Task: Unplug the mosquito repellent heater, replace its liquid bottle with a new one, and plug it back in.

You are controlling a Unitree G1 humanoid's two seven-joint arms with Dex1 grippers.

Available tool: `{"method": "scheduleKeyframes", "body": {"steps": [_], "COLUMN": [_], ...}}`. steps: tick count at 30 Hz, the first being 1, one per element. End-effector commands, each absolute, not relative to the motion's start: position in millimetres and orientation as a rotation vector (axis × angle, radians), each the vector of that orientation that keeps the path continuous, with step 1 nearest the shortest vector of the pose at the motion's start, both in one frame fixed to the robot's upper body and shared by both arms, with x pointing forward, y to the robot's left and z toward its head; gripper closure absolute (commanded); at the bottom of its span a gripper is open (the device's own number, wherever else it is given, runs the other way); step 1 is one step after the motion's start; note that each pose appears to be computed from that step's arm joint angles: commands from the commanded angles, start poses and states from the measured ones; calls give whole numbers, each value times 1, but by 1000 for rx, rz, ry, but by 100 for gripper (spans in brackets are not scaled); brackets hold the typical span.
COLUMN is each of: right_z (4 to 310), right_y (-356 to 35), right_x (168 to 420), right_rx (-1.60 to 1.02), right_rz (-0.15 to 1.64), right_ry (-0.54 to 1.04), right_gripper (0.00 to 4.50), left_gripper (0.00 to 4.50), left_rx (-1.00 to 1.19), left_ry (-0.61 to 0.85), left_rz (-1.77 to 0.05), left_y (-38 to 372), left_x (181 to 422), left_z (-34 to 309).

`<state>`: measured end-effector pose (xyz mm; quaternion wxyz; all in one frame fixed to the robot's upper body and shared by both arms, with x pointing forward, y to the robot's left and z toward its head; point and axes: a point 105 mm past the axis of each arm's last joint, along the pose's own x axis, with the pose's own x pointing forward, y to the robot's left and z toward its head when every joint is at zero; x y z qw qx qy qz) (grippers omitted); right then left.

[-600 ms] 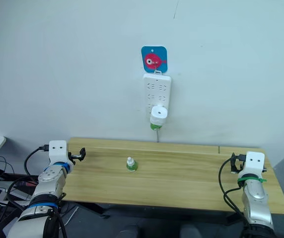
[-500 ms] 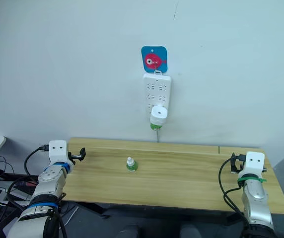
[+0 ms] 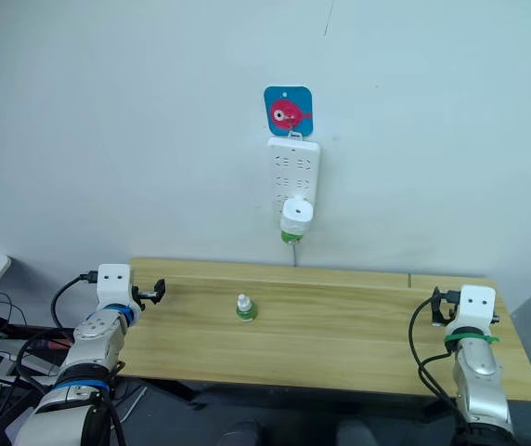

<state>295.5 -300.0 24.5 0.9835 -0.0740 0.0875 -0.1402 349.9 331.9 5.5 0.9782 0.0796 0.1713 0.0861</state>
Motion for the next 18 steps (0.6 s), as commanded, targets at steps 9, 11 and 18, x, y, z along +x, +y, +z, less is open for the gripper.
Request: {"method": "scheduleKeyframes", "body": {"steps": [9, 11, 18], "right_z": [48, 53, 90], "right_y": [-291, -283, -239], "right_x": [301, 302, 301], "right_rx": [-154, -145, -46], "right_rz": [-236, -188, 62], "right_ry": [93, 75, -10], "right_gripper": [3, 3, 3], "left_gripper": [0, 0, 0], "left_rx": [116, 95, 51], "left_ry": [255, 223, 75], "left_rz": [122, 86, -174], "left_y": [331, 328, 300], "left_x": [357, 358, 365], "left_z": [29, 37, 89]}}
